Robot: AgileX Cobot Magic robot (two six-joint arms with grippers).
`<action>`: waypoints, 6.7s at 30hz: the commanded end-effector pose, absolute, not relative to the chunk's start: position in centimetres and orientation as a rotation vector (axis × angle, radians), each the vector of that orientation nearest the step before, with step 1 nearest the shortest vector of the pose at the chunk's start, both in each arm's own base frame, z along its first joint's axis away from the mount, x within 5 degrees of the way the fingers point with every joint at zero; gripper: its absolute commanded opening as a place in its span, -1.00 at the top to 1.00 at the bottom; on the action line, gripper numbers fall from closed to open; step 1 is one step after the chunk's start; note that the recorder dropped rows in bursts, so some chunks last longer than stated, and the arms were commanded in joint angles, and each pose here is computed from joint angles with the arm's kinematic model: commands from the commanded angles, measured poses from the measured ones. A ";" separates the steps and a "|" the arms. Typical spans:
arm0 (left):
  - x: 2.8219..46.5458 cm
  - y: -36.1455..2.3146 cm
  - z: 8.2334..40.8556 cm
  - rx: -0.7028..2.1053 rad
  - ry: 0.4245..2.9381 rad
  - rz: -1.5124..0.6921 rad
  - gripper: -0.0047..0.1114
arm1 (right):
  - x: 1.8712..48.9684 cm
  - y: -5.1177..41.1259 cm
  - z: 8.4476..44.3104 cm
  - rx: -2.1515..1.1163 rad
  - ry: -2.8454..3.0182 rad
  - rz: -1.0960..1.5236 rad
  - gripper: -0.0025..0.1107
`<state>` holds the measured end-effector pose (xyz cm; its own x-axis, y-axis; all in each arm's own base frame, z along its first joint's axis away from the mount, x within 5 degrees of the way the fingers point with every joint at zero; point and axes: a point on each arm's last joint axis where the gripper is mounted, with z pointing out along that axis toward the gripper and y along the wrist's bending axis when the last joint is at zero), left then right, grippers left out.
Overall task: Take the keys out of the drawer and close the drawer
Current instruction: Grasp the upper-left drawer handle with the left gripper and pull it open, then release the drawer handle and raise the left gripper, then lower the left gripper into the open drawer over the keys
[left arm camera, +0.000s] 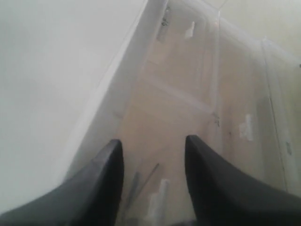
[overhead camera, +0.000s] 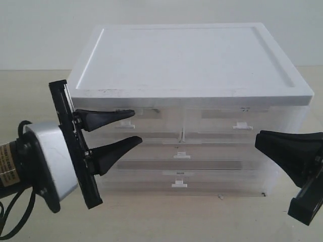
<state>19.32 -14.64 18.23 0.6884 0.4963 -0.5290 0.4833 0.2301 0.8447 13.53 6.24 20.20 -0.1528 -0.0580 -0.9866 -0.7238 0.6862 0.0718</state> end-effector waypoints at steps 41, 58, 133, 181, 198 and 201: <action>16.8 -12.7 17.9 1.602 1.023 0.083 0.84 | 13.8 6.1 20.4 -0.621 1.629 0.650 0.96; 15.3 -14.3 24.3 1.207 1.164 -0.595 0.24 | 13.9 6.1 20.4 -0.621 1.631 0.648 0.96; 22.9 -17.9 30.5 1.953 1.766 -0.247 0.11 | 13.8 6.1 20.4 -0.623 1.632 0.647 0.96; 18.3 -20.7 29.4 2.196 1.863 -0.314 0.83 | 15.1 5.1 20.5 -0.484 1.624 0.555 0.96; 13.5 -23.1 29.9 2.247 1.922 -0.413 0.83 | 15.1 5.1 20.5 -0.477 1.618 0.561 0.96; 13.1 -22.8 30.6 2.226 1.904 -0.433 0.82 | 15.1 5.1 20.5 -0.479 1.619 0.561 0.96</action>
